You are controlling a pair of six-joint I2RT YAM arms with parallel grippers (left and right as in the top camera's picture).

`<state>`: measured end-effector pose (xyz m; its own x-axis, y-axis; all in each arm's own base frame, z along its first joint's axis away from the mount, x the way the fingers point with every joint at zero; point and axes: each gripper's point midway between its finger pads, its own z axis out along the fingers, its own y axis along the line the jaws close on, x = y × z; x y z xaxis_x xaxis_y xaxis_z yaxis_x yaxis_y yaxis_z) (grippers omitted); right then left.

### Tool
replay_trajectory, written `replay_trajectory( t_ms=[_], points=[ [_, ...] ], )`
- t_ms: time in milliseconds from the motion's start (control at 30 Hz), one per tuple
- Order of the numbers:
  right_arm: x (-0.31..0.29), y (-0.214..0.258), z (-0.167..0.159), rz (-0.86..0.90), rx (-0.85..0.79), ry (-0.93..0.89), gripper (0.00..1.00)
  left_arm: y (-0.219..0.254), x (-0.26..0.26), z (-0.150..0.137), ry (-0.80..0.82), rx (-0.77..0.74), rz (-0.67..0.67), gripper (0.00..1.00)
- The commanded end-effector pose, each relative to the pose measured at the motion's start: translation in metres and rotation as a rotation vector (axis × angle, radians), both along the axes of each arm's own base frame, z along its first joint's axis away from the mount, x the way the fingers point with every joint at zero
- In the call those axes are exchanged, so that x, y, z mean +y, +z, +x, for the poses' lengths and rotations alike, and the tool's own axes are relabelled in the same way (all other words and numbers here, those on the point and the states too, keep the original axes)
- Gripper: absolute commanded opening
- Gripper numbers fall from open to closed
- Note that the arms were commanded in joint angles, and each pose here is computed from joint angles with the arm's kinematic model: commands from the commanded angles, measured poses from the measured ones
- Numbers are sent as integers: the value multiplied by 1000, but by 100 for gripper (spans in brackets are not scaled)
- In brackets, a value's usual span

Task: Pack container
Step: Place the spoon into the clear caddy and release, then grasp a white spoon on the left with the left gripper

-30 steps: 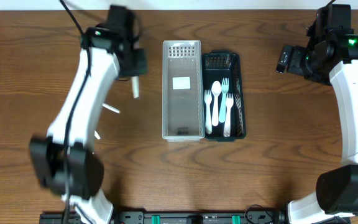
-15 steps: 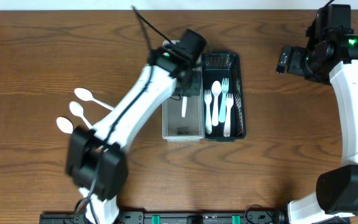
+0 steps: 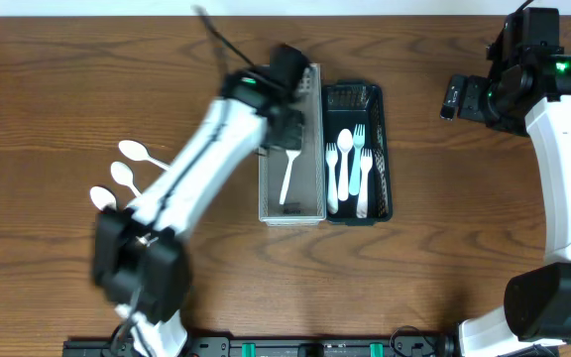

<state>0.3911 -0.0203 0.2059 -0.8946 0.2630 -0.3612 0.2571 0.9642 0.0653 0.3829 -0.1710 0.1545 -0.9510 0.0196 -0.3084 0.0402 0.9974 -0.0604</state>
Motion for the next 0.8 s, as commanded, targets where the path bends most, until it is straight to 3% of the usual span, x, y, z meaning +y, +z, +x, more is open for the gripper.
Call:
replay_trajectory(
  t_ms=[0, 167, 367, 633, 767],
  points=[
    [-5, -3, -1, -12, 11, 0, 99, 53, 66, 17, 197, -133, -4, 75],
    [-5, -2, -1, -12, 10, 0, 99, 47, 167, 19, 667, -86, -71, 76],
    [-5, -3, -1, -11, 10, 0, 99, -7, 218, 13, 953, 86, -174, 79],
    [-5, -2, -1, -11, 10, 0, 99, -82, 224, 18, 976, 253, -159, 80],
    [-5, -3, -1, -11, 11, 0, 99, -109, 220, 22, 913, 303, -161, 80]
  ],
)
